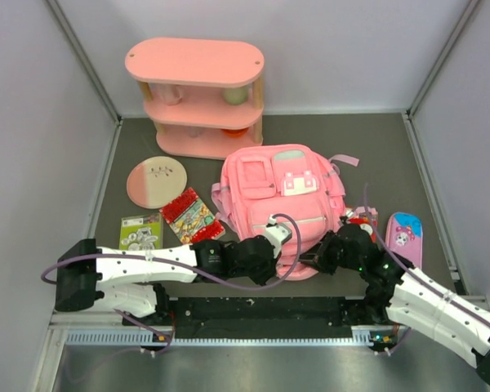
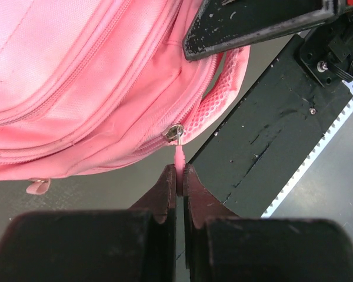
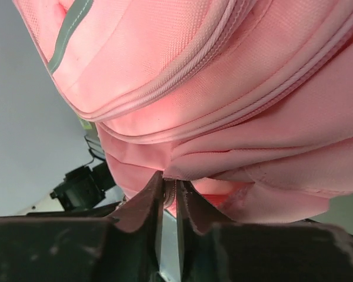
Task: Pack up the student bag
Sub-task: Unzip the student bag at the center of the board.
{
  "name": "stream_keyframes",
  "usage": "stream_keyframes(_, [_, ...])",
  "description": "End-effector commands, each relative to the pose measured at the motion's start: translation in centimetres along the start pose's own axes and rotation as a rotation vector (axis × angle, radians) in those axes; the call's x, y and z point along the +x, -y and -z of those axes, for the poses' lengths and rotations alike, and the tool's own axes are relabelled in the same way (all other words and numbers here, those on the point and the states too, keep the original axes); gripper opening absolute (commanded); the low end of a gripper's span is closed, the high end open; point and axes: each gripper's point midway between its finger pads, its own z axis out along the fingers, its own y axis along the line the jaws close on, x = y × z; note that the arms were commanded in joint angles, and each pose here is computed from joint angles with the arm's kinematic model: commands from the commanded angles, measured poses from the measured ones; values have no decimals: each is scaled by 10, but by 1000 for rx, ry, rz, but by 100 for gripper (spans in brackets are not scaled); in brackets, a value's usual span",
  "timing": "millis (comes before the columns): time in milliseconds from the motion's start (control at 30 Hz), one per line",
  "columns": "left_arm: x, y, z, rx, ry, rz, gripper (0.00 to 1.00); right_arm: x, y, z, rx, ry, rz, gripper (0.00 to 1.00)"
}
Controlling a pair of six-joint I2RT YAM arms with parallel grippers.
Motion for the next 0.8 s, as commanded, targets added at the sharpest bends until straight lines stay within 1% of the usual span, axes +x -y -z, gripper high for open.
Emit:
stream_keyframes(0, [-49,38,9,140,152,4,0,-19,-28,-1,-114,110,-20,0])
stream_keyframes(67, [-43,34,8,124,137,4,0,-22,-29,1,-112,125,-11,0])
stream_keyframes(100, [-43,27,9,94,142,5,0,-27,-33,6,-111,153,13,0])
stream_keyframes(133, [-33,16,8,45,114,3,0,-28,-33,9,-101,159,30,0])
stream_keyframes(167, [-30,6,9,1,109,6,0,-32,-22,12,-48,188,36,0])
stream_keyframes(200, [-31,-9,13,-75,132,22,0,-41,-28,20,-55,235,61,0])
stream_keyframes(233, [-27,-22,15,-125,124,26,0,-43,-27,25,-50,252,69,0])
stream_keyframes(267, [-12,-38,17,-183,84,23,0,-45,-23,28,-31,265,77,0])
stream_keyframes(333, [-5,-64,24,-256,74,47,0,-48,-25,35,-56,289,79,0])
stream_keyframes(367, [10,-79,25,-298,38,53,0,-47,-24,36,-60,287,81,0])
stream_keyframes(433, [11,-101,31,-361,49,100,0,-42,-25,37,-71,265,91,0])
stream_keyframes(467, [20,-113,34,-397,27,113,0,-41,-25,37,-71,257,94,0])
stream_keyframes(533, [22,-138,39,-473,23,172,0,-37,-24,38,-70,240,96,0])
stream_keyframes(600, [27,-159,42,-542,12,197,0,-36,-24,39,-82,237,98,0])
stream_keyframes(633, [24,-172,44,-576,17,226,0,-35,-25,40,-91,234,97,0])
stream_keyframes(700, [22,-187,45,-630,18,237,0,-34,-28,43,-107,230,109,0])
stream_keyframes(767, [9,-198,48,-666,41,269,0,-34,-33,46,-118,228,126,0])
